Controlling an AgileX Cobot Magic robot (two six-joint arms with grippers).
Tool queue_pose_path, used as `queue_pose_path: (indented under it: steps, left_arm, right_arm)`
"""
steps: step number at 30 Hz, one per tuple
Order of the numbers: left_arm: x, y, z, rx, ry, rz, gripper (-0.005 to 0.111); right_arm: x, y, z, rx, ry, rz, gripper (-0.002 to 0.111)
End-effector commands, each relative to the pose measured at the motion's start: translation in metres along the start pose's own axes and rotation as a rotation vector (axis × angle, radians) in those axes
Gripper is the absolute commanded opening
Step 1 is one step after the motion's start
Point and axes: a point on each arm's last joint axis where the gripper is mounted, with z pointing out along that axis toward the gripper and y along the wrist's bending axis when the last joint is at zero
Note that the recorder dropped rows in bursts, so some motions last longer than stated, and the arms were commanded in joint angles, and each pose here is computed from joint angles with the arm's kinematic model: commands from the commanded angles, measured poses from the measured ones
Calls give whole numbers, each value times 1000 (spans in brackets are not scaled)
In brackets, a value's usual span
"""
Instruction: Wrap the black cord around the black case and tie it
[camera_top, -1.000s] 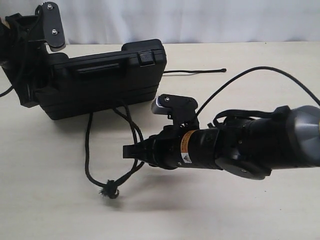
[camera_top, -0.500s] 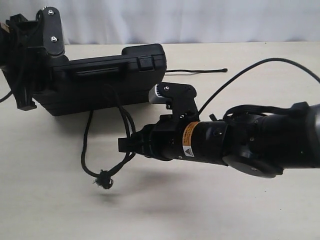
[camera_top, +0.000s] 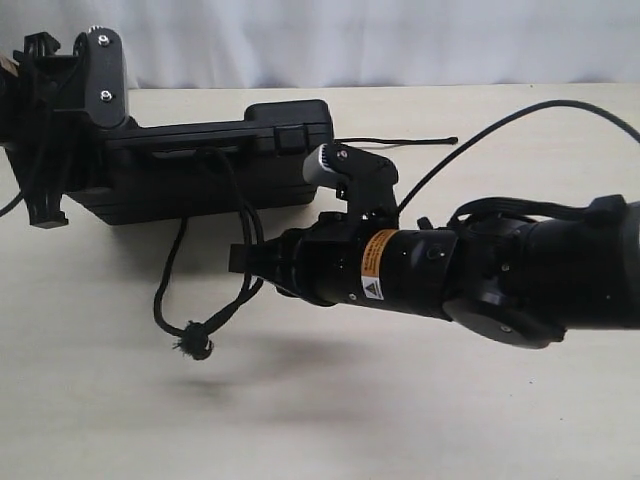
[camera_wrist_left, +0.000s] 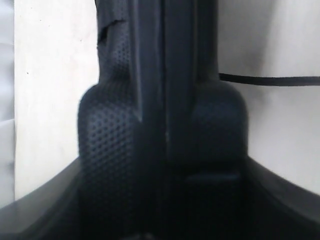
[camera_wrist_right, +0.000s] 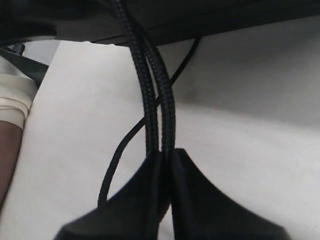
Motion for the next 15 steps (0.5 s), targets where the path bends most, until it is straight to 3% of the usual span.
queue_pose_path:
  steps: [1,6,15]
  left_arm:
    - [-1,-5,-2,42,-14,-30,0]
    - [-1,-6,-2,43,-19,-37,0]
    - [-2,-5,-2,33,-22,-37,0]
  right_arm:
    - [-1,1,6,-12,-2,85,5]
    - [-1,1,15,-29,2,181,5]
    - [-7,15,14,-191,-53,208,5]
